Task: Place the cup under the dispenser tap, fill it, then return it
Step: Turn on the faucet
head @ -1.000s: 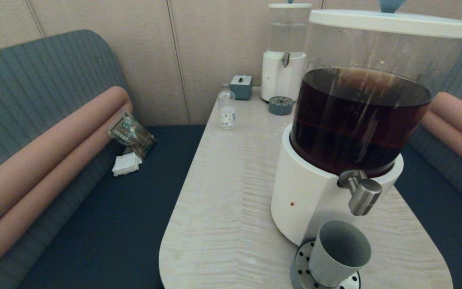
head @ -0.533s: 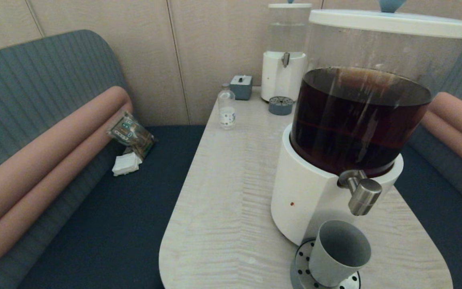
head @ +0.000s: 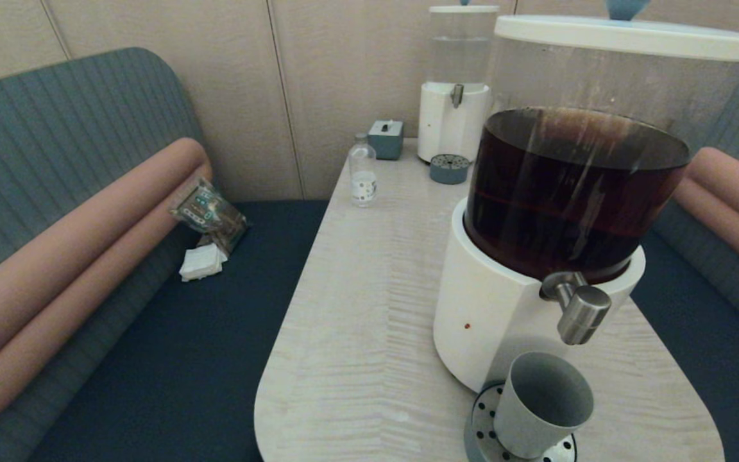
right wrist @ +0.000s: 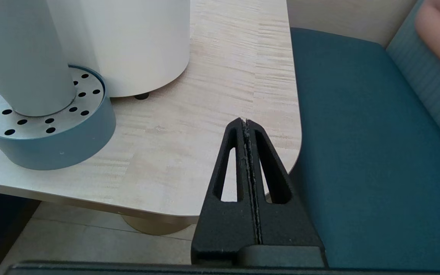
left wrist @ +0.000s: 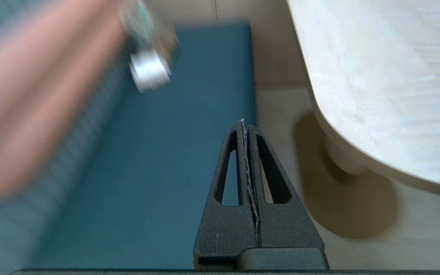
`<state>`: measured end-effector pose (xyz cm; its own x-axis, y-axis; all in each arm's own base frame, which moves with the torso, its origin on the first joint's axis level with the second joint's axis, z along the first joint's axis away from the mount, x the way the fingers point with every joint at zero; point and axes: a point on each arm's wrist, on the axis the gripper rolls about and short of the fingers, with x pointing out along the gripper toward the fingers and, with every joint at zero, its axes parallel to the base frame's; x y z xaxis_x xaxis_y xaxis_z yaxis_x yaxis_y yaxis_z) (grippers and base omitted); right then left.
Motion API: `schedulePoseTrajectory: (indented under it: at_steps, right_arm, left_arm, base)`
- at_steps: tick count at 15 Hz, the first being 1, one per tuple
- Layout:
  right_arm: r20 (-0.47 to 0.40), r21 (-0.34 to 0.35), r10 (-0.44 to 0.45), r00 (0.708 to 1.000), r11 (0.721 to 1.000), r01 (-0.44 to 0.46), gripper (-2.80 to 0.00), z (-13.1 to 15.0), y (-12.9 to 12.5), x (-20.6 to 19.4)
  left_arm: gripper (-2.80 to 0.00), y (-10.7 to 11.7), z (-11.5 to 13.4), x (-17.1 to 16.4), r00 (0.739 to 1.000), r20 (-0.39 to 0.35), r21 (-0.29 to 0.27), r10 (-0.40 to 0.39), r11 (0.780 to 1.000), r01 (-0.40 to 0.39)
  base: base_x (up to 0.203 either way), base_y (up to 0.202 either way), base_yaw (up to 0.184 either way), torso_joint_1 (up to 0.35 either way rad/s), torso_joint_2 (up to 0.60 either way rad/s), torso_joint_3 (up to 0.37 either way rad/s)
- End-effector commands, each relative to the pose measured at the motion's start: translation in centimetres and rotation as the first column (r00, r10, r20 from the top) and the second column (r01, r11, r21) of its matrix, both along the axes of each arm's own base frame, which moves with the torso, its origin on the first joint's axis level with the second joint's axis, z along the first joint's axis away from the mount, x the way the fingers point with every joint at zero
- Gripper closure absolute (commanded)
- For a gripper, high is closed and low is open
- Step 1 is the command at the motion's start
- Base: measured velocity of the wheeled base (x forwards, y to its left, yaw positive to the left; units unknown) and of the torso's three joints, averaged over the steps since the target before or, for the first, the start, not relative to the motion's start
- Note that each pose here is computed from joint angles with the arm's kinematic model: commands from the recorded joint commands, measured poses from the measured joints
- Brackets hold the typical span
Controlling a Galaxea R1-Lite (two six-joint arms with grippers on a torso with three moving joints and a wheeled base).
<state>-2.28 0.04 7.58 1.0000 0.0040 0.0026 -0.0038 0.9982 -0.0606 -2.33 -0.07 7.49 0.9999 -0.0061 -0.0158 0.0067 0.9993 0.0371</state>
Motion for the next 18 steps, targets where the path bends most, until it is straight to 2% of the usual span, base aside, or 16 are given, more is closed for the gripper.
schedulePoseTrajectory:
  at_steps: [1,5,7,10,12,14,16,18]
  right_arm:
    - [-0.007,-0.001,0.001,1.0,1.0,-0.001,0.0,-0.3,0.0,0.1]
    - [-0.009,0.001,0.001,1.0,1.0,-0.001,0.0,-0.3,0.0,0.1]
    - [-0.009,-0.004,0.001,1.0,1.0,-0.001,0.0,-0.3,0.0,0.1]
    - [-0.007,-0.001,-0.002,1.0,1.0,0.002,0.0,-0.3,0.0,0.1]
    - [0.032,-0.006,-0.001,0.999,1.0,0.001,0.0,0.9,0.0,-0.3]
    - [0.138,-0.007,0.006,0.99,1.0,-0.005,0.0,5.2,0.0,-2.0]
    - [0.22,-0.01,0.033,0.975,0.999,-0.032,0.0,11.0,0.1,-4.2]
    - [0.193,0.007,0.075,0.978,0.997,-0.078,0.0,16.9,0.2,-3.4]
  left_arm:
    - [0.0,0.0,0.1,-0.1,1.0,-0.004,-0.037,0.007,0.999,-0.007]
    - [0.0,0.1,0.2,0.0,1.0,0.001,-0.085,0.021,0.996,-0.021]
    - [0.0,0.1,0.2,0.0,0.999,0.029,-0.091,0.024,0.996,-0.022]
    - [0.0,0.1,0.2,0.0,0.999,0.029,-0.094,0.024,0.995,-0.022]
    - [0.0,0.1,0.2,0.0,0.999,0.029,-0.094,0.024,0.995,-0.022]
    - [0.0,0.1,0.2,0.0,0.999,0.029,-0.097,0.027,0.995,-0.024]
    - [0.0,0.1,0.2,0.0,0.999,0.03,-0.097,0.024,0.995,-0.022]
    - [0.0,0.1,0.2,0.1,0.999,0.028,-0.097,0.024,0.995,-0.022]
  base:
    - [0.0,0.0,0.0,0.0,0.0,0.0]
    - [0.0,0.0,0.0,0.0,0.0,0.0]
    - [0.0,0.0,0.0,0.0,0.0,0.0]
    - [0.0,0.0,0.0,0.0,0.0,0.0]
    - [0.0,0.0,0.0,0.0,0.0,0.0]
    - [0.0,0.0,0.0,0.0,0.0,0.0]
    - [0.0,0.0,0.0,0.0,0.0,0.0]
    - [0.0,0.0,0.0,0.0,0.0,0.0]
